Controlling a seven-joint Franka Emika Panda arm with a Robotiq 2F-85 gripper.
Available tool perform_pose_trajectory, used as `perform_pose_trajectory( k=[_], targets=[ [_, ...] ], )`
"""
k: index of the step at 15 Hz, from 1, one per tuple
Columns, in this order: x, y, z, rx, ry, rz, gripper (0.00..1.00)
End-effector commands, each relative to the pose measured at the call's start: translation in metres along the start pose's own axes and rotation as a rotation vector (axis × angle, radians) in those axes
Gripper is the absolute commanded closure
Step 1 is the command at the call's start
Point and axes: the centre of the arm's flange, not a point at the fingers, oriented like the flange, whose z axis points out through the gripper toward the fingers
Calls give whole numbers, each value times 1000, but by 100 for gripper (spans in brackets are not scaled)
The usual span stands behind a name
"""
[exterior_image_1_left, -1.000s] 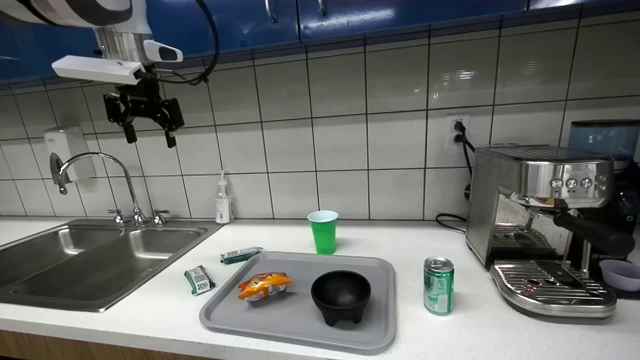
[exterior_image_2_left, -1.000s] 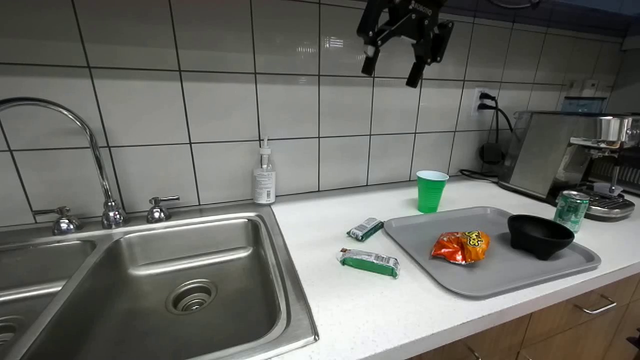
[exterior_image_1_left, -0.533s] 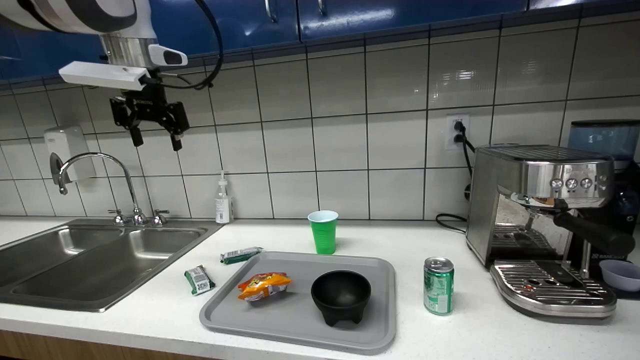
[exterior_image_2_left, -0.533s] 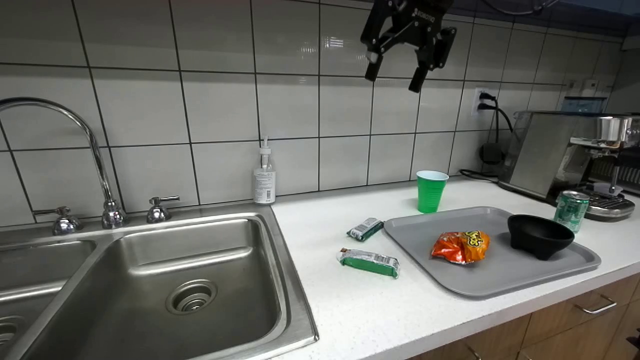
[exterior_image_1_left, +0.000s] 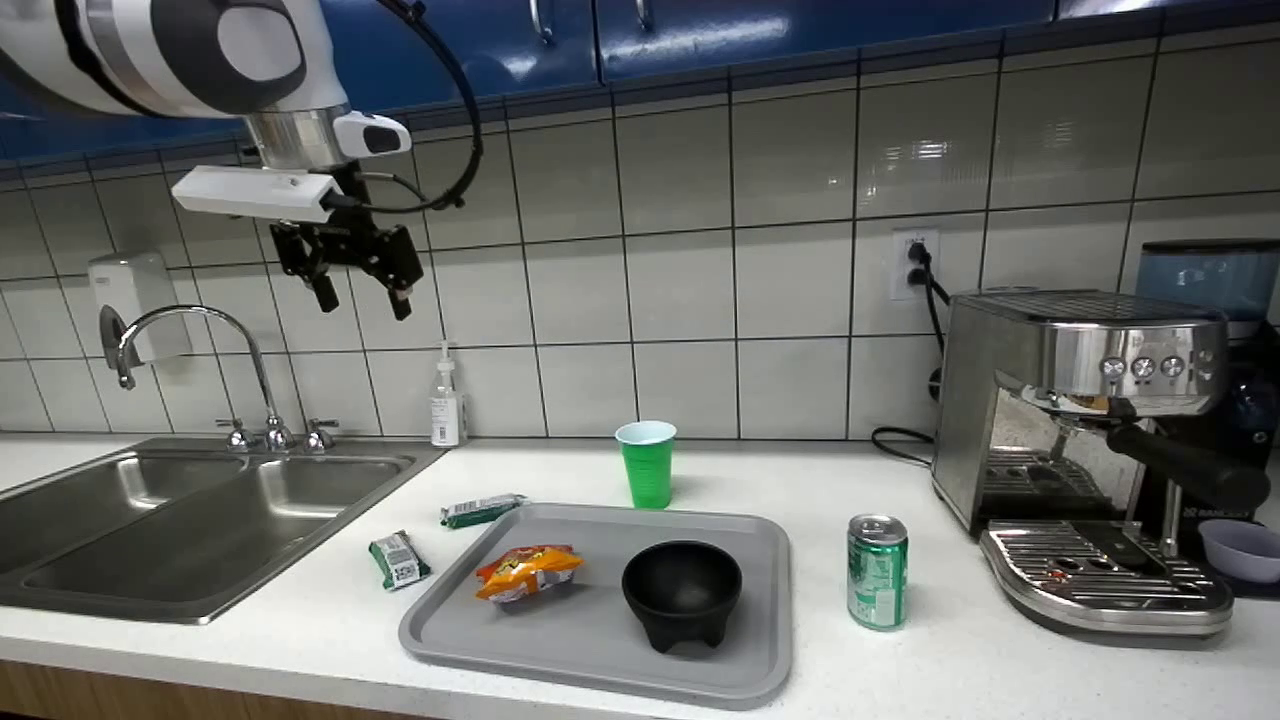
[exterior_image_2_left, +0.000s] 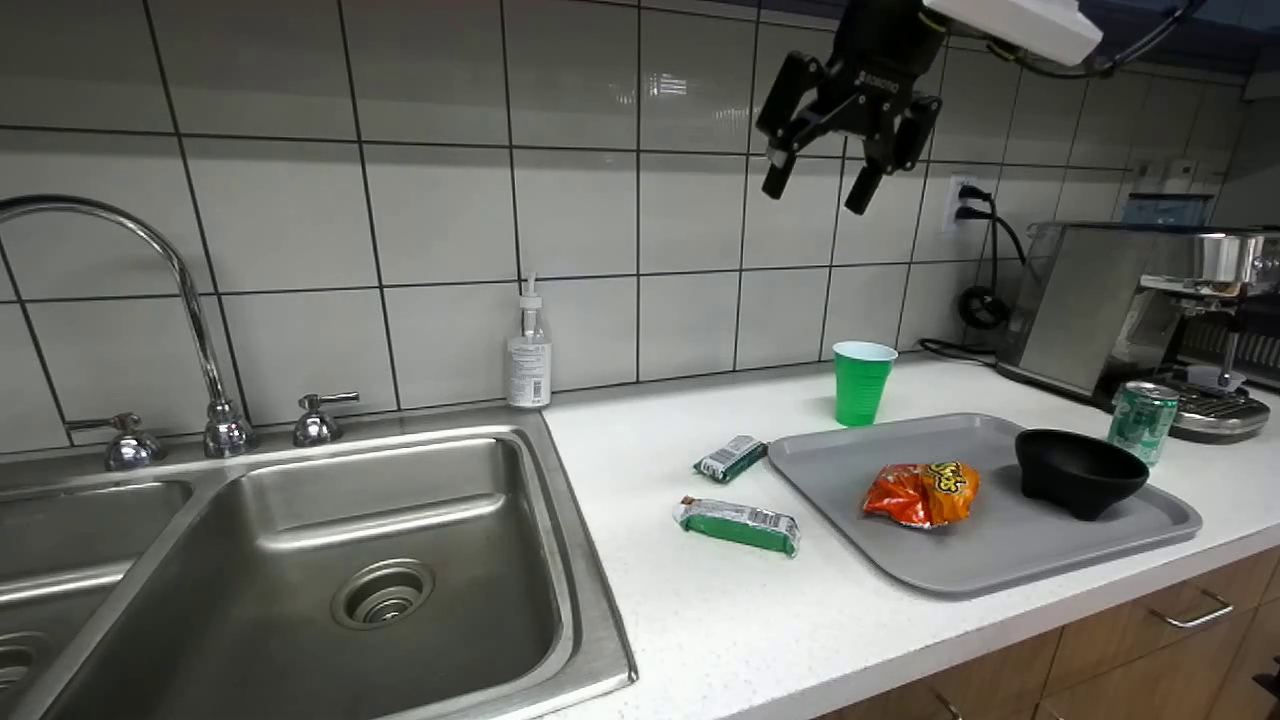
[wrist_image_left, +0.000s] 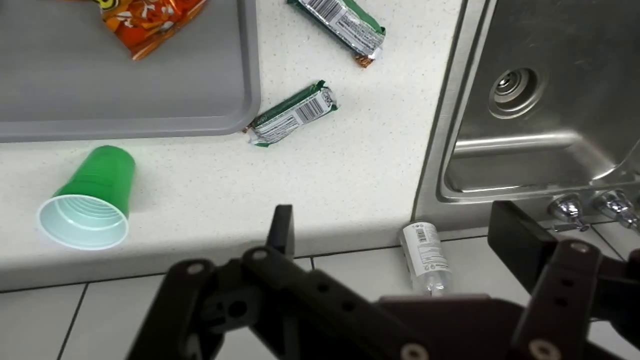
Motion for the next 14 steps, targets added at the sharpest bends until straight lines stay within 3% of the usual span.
perform_pose_trajectory(
  k=[1,14],
  targets=[
    [-11,17,5,-46,45,19,0],
    [-31,92,30,-181,140,155,0]
  ],
)
